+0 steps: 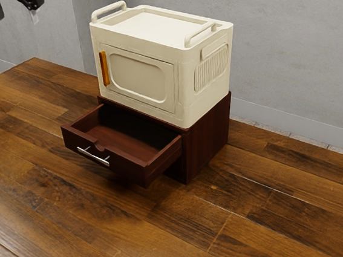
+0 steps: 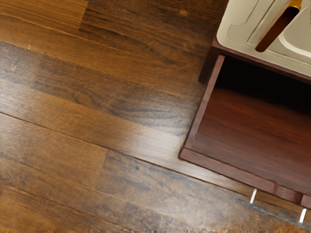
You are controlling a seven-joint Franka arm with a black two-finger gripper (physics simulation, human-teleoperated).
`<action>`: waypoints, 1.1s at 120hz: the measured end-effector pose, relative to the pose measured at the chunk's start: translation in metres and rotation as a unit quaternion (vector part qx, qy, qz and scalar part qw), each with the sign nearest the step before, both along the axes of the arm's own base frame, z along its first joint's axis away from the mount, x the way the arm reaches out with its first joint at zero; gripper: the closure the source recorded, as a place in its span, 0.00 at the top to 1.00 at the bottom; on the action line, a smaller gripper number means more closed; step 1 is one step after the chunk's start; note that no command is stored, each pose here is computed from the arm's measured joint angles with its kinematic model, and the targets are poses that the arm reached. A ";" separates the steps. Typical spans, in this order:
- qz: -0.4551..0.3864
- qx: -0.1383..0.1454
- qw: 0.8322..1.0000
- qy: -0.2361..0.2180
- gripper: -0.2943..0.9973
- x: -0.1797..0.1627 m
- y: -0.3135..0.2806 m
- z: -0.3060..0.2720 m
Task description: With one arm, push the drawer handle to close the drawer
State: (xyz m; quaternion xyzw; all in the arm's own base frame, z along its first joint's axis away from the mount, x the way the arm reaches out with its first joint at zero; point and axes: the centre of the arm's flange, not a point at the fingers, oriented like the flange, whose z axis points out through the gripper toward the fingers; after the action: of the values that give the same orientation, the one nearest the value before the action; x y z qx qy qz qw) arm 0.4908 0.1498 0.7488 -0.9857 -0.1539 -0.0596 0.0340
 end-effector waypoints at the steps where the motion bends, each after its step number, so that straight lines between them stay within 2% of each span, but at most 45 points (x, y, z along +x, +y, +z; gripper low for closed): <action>1: -0.001 0.000 1.000 0.002 0.77 0.001 -0.002 -0.001; 20: -0.024 -0.001 0.999 0.025 0.77 0.017 -0.031 -0.018; 34: -0.043 -0.029 0.997 0.061 0.77 0.009 -0.045 -0.049; 45: -0.023 -0.050 0.994 0.092 0.60 -0.009 -0.027 -0.076; 58: -0.034 -0.054 0.991 0.115 0.40 -0.026 -0.042 -0.095; 64: -0.038 -0.054 0.990 0.121 0.34 -0.041 -0.048 -0.104; 77: -0.032 -0.037 0.991 0.127 0.26 -0.070 -0.063 -0.115; 101: -0.035 -0.028 0.987 0.151 0.19 -0.102 -0.086 -0.175; 119: -0.039 -0.023 0.985 0.164 0.18 -0.110 -0.098 -0.222; 132: -0.039 -0.021 0.987 0.156 0.17 -0.108 -0.103 -0.254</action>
State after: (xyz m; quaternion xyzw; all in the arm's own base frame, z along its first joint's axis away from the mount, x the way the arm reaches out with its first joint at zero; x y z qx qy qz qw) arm 0.3832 0.0471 0.4951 -0.9886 -0.1095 0.0969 0.0345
